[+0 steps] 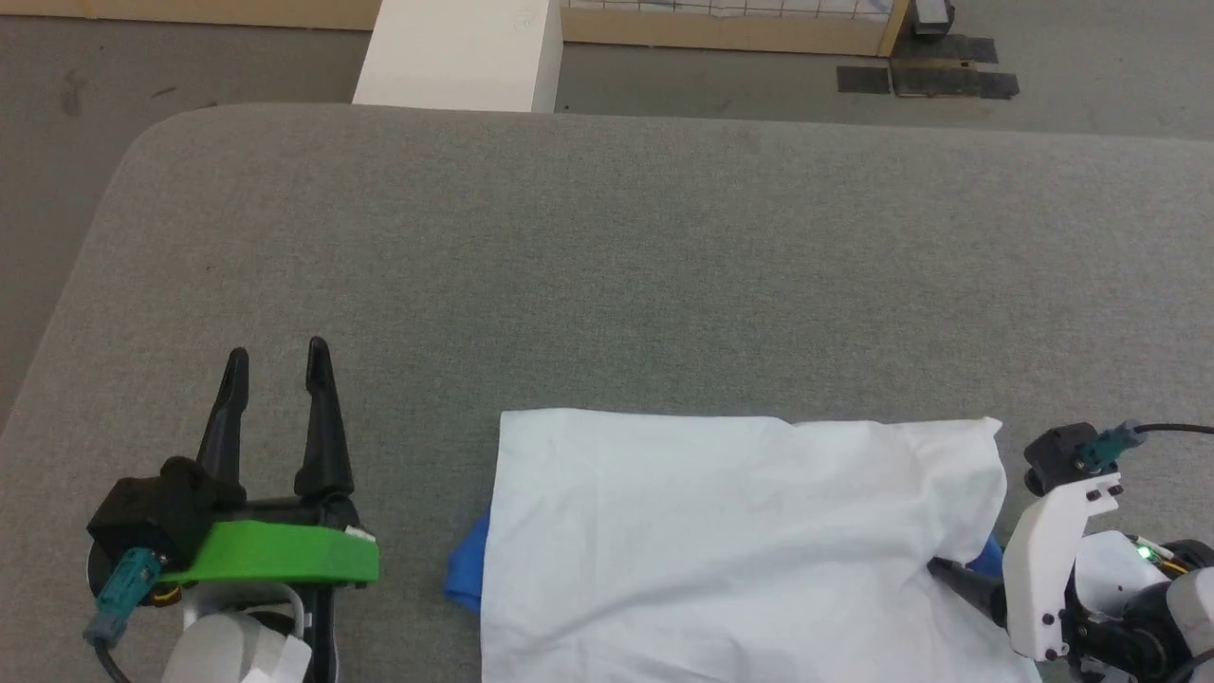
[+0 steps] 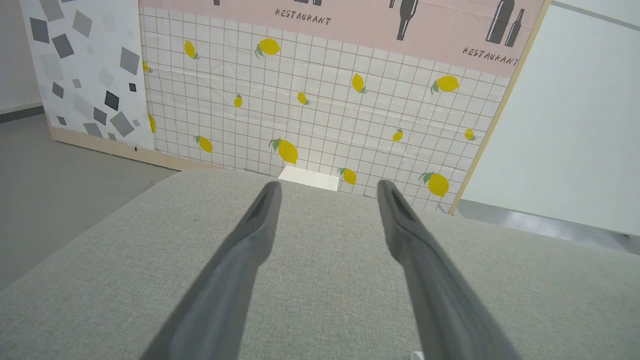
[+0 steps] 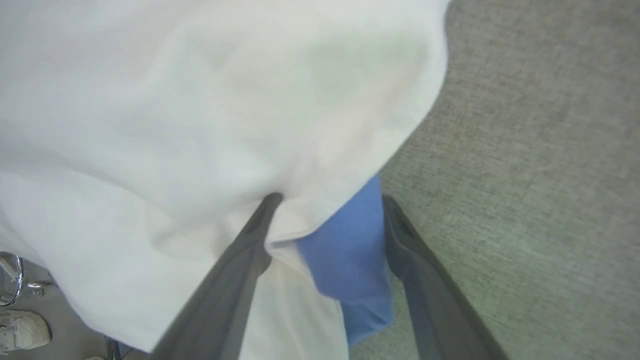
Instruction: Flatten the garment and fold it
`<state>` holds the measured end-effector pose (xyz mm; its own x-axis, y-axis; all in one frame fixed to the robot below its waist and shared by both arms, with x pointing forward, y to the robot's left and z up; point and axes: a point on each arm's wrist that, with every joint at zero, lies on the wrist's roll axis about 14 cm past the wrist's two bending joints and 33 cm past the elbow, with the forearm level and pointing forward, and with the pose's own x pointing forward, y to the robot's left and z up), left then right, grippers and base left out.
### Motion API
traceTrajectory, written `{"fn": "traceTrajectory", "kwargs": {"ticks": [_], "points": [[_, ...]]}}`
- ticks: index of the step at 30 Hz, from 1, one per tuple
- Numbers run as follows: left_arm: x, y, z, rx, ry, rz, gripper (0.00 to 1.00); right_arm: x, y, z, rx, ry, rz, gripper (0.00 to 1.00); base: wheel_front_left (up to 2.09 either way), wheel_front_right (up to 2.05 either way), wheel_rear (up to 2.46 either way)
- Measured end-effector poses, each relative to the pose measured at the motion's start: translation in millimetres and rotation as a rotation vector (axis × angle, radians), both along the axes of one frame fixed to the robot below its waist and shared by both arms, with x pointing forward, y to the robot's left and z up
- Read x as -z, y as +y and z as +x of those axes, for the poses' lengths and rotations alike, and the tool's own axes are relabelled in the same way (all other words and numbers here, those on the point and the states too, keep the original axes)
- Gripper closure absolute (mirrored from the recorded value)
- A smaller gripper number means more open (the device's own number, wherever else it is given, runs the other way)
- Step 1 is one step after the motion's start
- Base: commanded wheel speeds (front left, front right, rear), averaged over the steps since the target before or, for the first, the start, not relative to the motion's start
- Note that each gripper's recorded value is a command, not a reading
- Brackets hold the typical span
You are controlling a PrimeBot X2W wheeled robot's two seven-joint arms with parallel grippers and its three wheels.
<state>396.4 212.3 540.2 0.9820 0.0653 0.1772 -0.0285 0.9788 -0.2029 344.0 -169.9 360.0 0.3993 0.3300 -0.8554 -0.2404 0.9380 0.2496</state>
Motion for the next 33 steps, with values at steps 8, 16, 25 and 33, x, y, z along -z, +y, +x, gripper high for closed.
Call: {"fn": "traceTrajectory", "kwargs": {"ticks": [8,16,25,33], "points": [[4.0,-0.4,-1.8,0.001,0.005,-0.005,0.0,0.0,10.9,4.7,0.009,-0.027,0.044,1.0,0.0,0.0,0.0],[0.0,-4.8,-1.6,0.016,-0.012,-0.016,0.0,-13.8,2.8,12.0,0.061,-0.1,0.07,1.0,0.0,0.0,0.0],[-1.8,-19.8,3.7,0.06,-0.024,-0.027,0.0,-36.1,-95.9,17.3,0.23,-0.149,-0.104,1.0,0.0,0.0,0.0],[5.2,-25.0,7.4,0.075,-0.007,-0.036,0.0,-41.1,-152.5,7.5,0.302,-0.104,-0.258,1.0,0.0,0.0,0.0]]}}
